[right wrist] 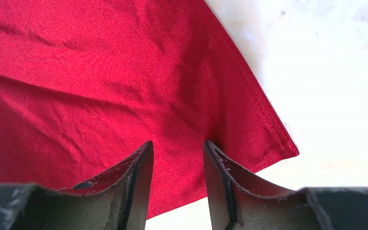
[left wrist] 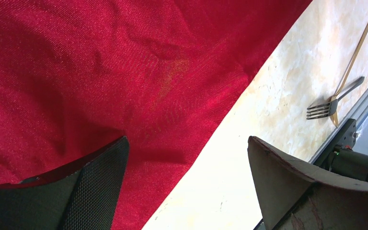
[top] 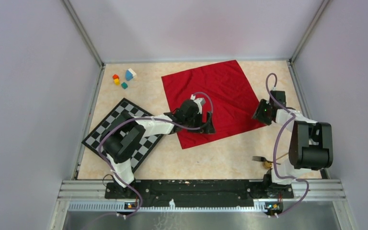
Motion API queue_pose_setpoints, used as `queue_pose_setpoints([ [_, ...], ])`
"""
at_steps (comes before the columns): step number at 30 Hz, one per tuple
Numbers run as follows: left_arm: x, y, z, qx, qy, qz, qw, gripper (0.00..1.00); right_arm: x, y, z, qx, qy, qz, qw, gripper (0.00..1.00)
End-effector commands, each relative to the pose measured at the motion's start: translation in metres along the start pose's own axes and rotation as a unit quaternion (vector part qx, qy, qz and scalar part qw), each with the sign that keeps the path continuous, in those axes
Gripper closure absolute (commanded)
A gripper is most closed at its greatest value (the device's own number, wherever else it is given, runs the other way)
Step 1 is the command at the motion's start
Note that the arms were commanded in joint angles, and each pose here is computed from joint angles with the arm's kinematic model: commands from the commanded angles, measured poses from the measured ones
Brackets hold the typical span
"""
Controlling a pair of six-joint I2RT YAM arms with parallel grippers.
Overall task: Fold the napkin into a case and place the utensils inside
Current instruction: Flatten the napkin at the center of the board.
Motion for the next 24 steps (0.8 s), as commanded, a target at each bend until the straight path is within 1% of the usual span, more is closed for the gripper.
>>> queue_pose_setpoints([
  [1, -0.028, 0.018, 0.012, 0.042, 0.043, 0.012, 0.998, 0.01, -0.032, -0.018, 0.011, -0.034, 0.053, 0.004, 0.998, 0.57],
  [5, -0.032, 0.015, 0.026, 0.038, 0.043, 0.010, 0.998, 0.01, -0.035, -0.018, 0.020, -0.031, 0.051, -0.001, 0.998, 0.56],
  [8, -0.032, 0.012, 0.035, 0.035, 0.039, 0.005, 0.999, 0.01, -0.034, -0.013, 0.026, -0.013, 0.054, -0.003, 0.998, 0.56],
  [10, -0.028, 0.005, 0.042, 0.028, 0.036, 0.000, 0.999, 0.02, -0.026, -0.006, 0.038, -0.007, 0.038, 0.006, 0.999, 0.56],
  [12, -0.019, -0.007, 0.055, 0.011, 0.025, -0.004, 1.000, 0.01, -0.015, 0.001, 0.060, -0.008, 0.010, 0.014, 1.000, 0.54],
  [13, -0.015, -0.014, 0.064, 0.001, 0.018, -0.005, 1.000, 0.01, -0.007, 0.006, 0.071, -0.002, -0.006, 0.016, 1.000, 0.51],
  [15, -0.008, -0.030, 0.084, -0.024, 0.001, -0.007, 1.000, 0.01, 0.001, 0.010, 0.095, -0.004, -0.028, 0.012, 1.000, 0.39],
  [17, -0.003, -0.042, 0.106, -0.041, -0.018, -0.008, 0.999, 0.01, 0.003, 0.003, 0.110, -0.060, -0.051, -0.029, 0.996, 0.29],
  [18, -0.003, -0.044, 0.114, -0.040, -0.027, -0.007, 0.999, 0.01, 0.005, -0.004, 0.114, -0.101, -0.066, -0.055, 0.991, 0.25],
  [19, -0.002, -0.046, 0.123, -0.038, -0.040, -0.007, 0.998, 0.01, 0.006, -0.010, 0.116, -0.129, -0.072, -0.068, 0.987, 0.22],
  [21, -0.001, -0.048, 0.136, -0.035, -0.065, -0.002, 0.997, 0.01, 0.009, -0.014, 0.116, -0.140, -0.055, -0.075, 0.986, 0.25],
  [24, -0.003, -0.054, 0.153, -0.049, -0.082, 0.011, 0.995, 0.01, 0.009, -0.022, 0.104, -0.157, -0.011, -0.080, 0.984, 0.35],
])
Point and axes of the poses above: each gripper's point midway between its finger pads, its own z axis back along the fingers, its own y axis along the line the jaws close on, x = y × z, the point moved 8 cm from there along z, back along the fingers
